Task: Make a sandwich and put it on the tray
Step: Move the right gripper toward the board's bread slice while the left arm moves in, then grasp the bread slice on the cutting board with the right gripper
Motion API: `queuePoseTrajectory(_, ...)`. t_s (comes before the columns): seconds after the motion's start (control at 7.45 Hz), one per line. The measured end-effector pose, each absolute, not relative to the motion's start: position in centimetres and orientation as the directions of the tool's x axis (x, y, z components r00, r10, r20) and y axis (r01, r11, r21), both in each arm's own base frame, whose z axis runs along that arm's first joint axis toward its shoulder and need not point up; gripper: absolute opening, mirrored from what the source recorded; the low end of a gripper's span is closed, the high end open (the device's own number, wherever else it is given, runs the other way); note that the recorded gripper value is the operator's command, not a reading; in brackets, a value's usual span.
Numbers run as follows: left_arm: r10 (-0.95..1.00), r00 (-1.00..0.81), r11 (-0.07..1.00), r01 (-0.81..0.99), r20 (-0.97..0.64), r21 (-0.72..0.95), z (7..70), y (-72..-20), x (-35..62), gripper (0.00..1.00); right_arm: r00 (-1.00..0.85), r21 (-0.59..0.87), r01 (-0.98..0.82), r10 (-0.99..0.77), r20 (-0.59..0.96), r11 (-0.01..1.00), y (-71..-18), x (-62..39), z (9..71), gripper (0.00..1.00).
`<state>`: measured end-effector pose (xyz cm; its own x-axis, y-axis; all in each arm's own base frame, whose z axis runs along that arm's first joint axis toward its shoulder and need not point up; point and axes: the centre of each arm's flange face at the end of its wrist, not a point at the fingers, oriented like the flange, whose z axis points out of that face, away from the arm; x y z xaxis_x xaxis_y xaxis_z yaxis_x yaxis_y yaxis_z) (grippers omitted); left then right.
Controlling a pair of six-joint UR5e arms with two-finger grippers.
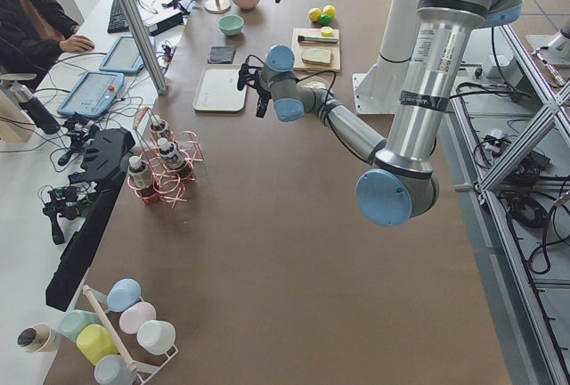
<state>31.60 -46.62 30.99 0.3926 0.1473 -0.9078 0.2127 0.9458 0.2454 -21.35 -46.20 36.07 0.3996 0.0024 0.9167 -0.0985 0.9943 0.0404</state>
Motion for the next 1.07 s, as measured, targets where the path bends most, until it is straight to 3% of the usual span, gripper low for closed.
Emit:
queuePoseTrajectory(0.13, 0.119, 0.379, 0.945, 0.241, -0.918, 0.222, 30.6, -46.0, 32.6, 0.98, 0.368, 0.006, -0.105, 0.034, 0.929, 0.994, -44.8, -23.7, 35.6, 0.99)
queuePoseTrajectory(1.07, 0.104, 0.351, 0.938, 0.276, -0.930, 0.209, 29.3, -44.9, 33.0, 0.98, 0.442, -0.039, -0.088, 0.074, 0.894, 0.995, -35.2, -34.7, 38.4, 1.00)
